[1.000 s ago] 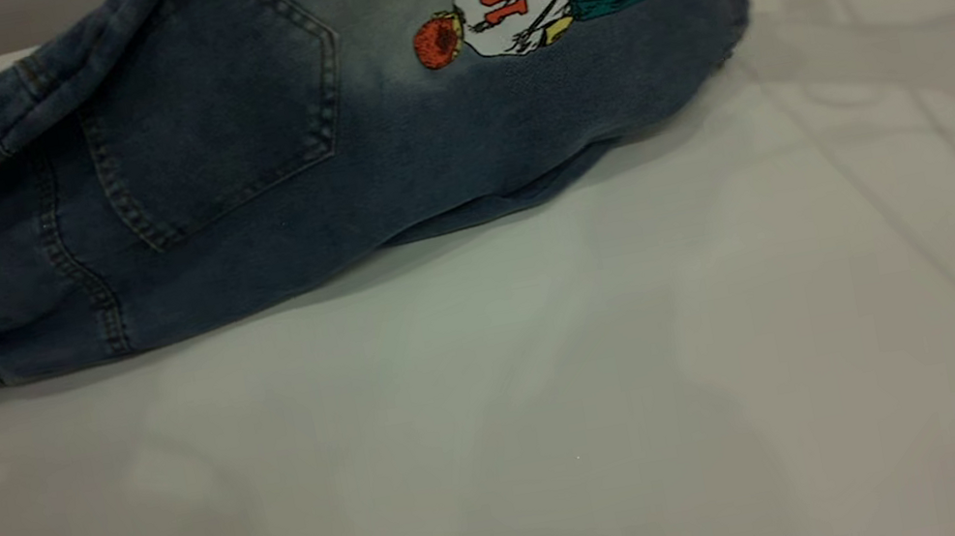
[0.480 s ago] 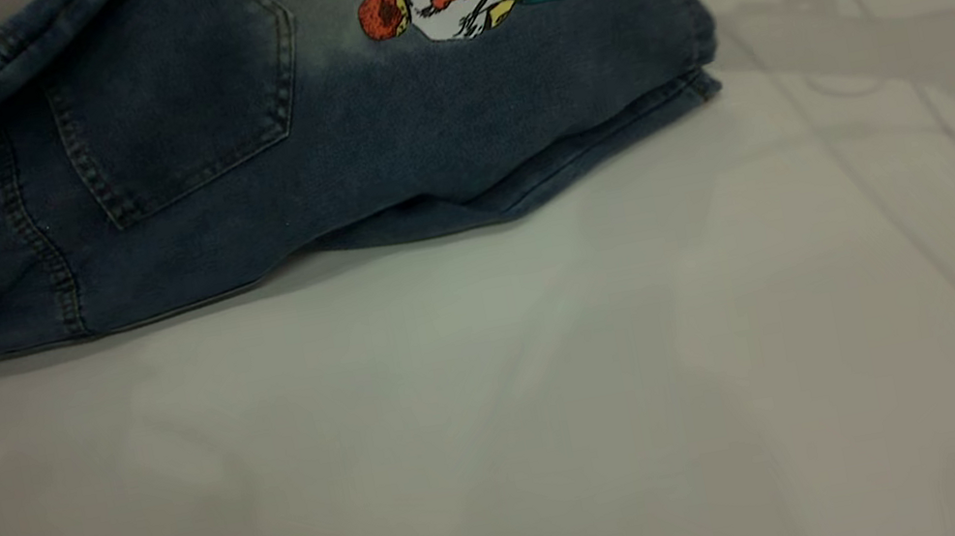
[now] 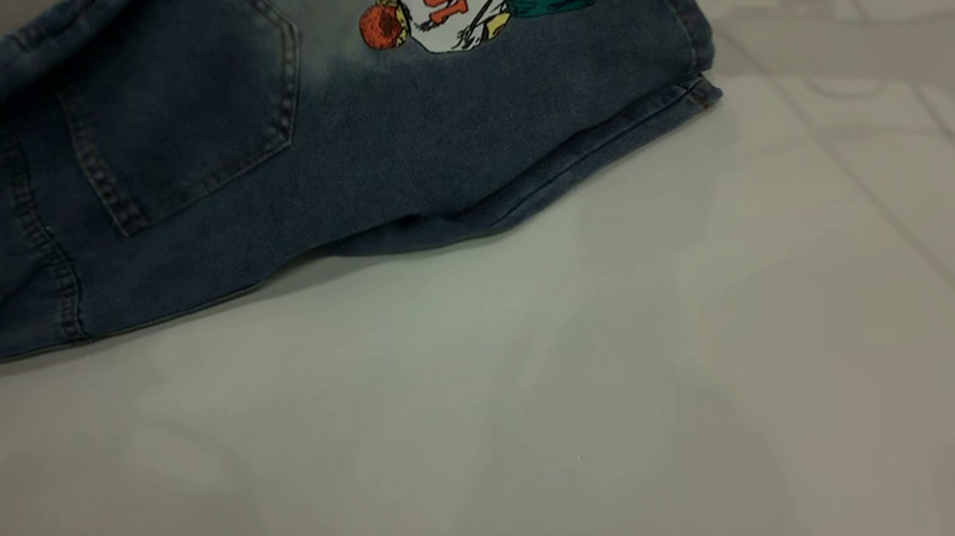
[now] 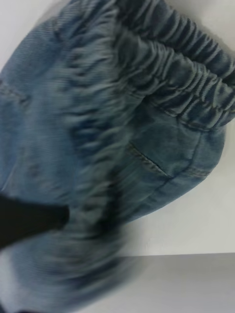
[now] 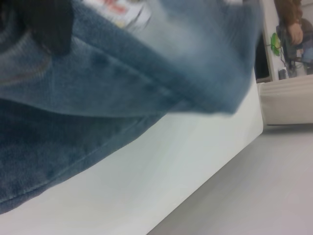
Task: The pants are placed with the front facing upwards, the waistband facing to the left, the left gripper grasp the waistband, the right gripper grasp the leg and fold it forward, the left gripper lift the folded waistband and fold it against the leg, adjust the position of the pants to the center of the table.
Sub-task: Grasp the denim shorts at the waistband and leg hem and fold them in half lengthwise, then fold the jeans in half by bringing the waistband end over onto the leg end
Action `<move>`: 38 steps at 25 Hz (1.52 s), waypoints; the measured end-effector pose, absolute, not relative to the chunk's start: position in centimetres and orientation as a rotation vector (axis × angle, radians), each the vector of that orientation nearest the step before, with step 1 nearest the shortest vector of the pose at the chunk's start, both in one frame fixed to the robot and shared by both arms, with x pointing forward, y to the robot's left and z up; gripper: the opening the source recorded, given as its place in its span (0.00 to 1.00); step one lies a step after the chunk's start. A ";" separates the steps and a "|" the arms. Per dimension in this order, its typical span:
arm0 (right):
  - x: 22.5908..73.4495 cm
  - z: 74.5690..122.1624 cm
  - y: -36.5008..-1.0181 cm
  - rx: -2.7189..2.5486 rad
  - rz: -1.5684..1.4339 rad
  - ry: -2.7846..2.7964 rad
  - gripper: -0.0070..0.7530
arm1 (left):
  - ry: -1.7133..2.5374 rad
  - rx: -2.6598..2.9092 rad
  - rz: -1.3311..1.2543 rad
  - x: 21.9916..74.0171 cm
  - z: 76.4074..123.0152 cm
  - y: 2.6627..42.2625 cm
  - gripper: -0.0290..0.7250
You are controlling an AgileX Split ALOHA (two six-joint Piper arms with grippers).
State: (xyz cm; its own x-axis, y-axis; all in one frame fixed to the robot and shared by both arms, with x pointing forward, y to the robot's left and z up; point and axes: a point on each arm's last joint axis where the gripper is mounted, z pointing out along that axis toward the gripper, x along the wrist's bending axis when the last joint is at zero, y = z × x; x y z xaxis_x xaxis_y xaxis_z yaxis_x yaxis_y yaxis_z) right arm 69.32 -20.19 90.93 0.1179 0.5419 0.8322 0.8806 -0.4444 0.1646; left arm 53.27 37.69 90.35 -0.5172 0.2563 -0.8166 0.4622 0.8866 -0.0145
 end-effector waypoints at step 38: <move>66.1 95.2 -14.8 -1.370 -1.364 -1.535 0.76 | 2.221 0.809 -0.317 52.2 88.7 42.8 0.81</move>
State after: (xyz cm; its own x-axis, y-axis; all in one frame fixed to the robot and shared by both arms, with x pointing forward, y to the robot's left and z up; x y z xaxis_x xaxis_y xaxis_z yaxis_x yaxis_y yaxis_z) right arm 66.07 -14.77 95.16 -0.2333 0.2705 0.9340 0.9593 -0.0929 0.2666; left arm 52.24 42.83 88.68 -0.5284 0.4542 -0.7173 0.6369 0.7707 0.0188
